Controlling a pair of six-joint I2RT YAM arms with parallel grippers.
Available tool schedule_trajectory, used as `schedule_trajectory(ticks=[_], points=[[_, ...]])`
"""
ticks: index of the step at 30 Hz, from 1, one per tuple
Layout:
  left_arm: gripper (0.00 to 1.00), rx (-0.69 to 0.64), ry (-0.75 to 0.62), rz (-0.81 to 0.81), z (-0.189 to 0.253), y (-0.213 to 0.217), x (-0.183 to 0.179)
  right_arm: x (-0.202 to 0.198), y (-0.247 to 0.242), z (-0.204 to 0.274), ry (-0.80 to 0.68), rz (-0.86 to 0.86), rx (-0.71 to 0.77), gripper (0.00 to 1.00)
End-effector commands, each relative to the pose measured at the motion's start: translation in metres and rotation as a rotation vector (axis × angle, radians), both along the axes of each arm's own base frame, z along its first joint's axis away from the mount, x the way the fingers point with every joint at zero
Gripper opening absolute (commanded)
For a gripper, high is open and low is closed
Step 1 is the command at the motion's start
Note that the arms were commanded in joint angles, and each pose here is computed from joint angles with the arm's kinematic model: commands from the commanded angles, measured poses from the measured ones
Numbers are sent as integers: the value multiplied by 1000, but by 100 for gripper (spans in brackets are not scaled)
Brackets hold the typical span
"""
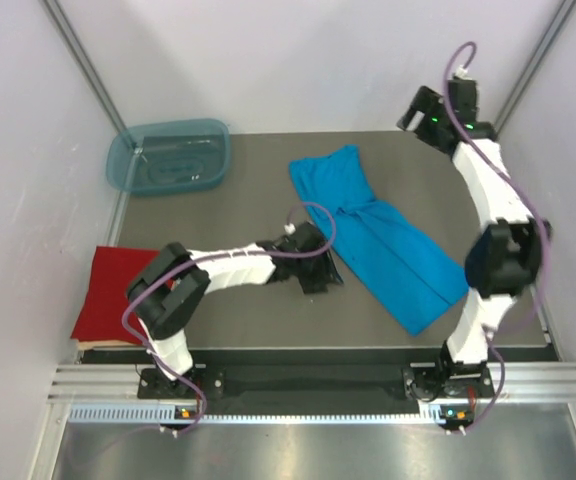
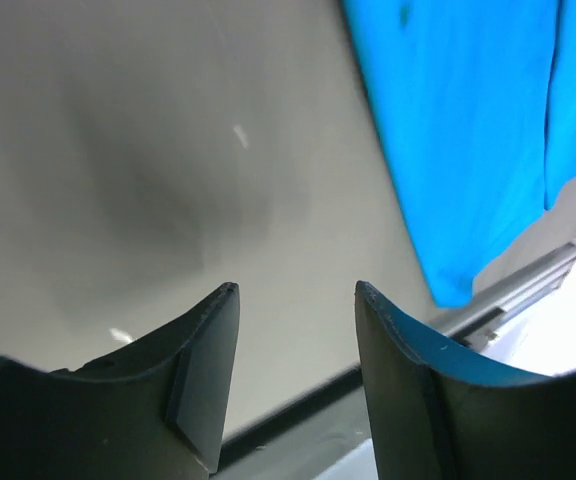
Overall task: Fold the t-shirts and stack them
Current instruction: Fold the tshirt
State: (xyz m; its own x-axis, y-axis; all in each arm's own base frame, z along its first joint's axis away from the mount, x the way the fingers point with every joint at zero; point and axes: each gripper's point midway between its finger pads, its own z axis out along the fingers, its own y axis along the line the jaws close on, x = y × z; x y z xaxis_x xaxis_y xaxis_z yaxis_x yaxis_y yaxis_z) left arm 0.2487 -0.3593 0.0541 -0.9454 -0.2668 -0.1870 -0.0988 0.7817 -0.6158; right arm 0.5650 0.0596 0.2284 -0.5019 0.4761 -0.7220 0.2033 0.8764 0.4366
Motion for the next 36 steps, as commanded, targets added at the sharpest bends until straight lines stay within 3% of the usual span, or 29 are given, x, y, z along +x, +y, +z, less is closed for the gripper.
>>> schedule_trajectory(ticks=[1, 6, 9, 14, 20, 28, 36], points=[[54, -155, 3, 116, 29, -44, -6, -85, -42, 46, 58, -72, -128, 99], [52, -171, 96, 141, 14, -85, -45, -151, -45, 67, 37, -42, -120, 100], [44, -208, 194, 251, 3, -102, -56, -188, -63, 92, -24, -101, -116, 100], [42, -208, 162, 215, 8, -146, -65, -221, -77, 85, 42, -196, -132, 100], [42, -163, 215, 227, -11, -166, -84, -241, -92, 75, 128, -258, -187, 100], [38, -25, 223, 234, -27, -165, -104, -253, -91, 82, 92, -254, -184, 100], [36, -33, 219, 240, -31, -173, -103, -258, -87, 83, 80, -235, -174, 100]])
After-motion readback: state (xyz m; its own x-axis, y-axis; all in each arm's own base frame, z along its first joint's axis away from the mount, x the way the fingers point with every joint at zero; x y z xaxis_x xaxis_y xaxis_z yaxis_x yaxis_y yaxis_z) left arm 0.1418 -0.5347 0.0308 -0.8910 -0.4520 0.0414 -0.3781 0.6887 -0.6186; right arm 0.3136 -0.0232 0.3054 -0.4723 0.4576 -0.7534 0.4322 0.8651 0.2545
